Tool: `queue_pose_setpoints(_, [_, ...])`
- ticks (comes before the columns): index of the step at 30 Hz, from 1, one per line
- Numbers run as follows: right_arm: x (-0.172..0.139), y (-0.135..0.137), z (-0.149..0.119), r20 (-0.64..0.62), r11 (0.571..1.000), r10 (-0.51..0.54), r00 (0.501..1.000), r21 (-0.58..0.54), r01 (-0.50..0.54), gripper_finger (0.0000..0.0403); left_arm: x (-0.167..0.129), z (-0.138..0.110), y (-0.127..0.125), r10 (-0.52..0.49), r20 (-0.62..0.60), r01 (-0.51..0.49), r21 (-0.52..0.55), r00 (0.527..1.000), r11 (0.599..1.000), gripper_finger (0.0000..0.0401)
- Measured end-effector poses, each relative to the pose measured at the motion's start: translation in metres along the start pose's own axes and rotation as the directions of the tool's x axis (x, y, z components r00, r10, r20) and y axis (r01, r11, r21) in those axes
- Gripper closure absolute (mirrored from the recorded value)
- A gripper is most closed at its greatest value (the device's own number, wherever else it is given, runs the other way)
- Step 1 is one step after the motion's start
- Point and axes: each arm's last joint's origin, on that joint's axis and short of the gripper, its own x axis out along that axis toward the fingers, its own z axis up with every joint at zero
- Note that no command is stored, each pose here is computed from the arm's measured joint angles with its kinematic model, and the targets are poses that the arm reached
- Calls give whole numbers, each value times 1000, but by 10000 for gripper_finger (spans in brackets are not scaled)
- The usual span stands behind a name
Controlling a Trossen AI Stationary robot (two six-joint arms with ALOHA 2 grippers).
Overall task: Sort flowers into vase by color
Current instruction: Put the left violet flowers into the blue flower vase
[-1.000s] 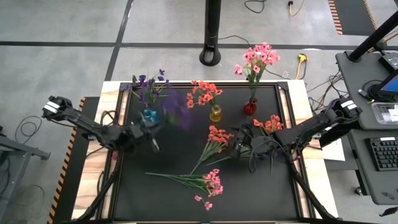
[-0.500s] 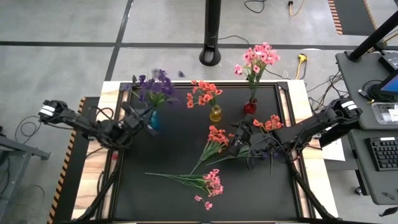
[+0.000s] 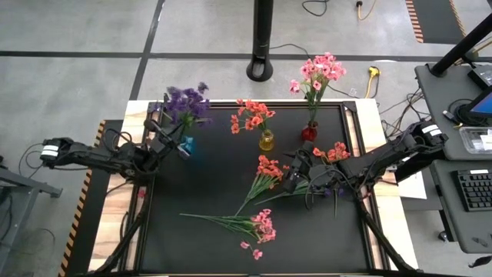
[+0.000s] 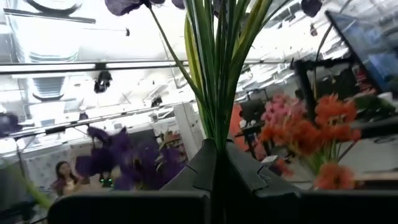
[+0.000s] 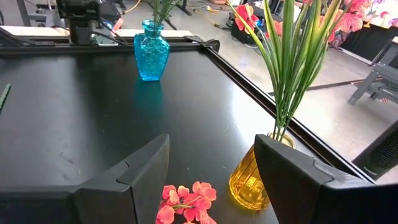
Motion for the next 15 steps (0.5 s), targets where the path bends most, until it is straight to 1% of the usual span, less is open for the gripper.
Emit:
queue_pose_setpoints(2, [0, 0, 0, 0, 1000, 0, 1000, 1, 0, 174, -2, -6, 2, 16, -16, -15, 17, 1000, 1000, 401])
queue_pose_setpoints(5, [0, 0, 0, -3, 1000, 0, 1000, 0, 0, 174, -3, -12, 5, 36, -30, -36, 1, 999, 999, 401])
queue_pose_setpoints(7, [0, 0, 0, -3, 1000, 0, 1000, 0, 0, 174, -4, -16, 5, 29, -34, -30, -11, 999, 1000, 401])
queue_pose_setpoints(13, [0, 0, 0, -3, 1000, 1, 1000, 0, -1, 174, -7, -19, 4, 17, -38, -18, -44, 999, 999, 401])
queue_pose_setpoints(15, [0, 0, 0, -3, 1000, 1, 1000, 0, -1, 174, -7, -20, 4, 33, -52, -36, -55, 998, 998, 401])
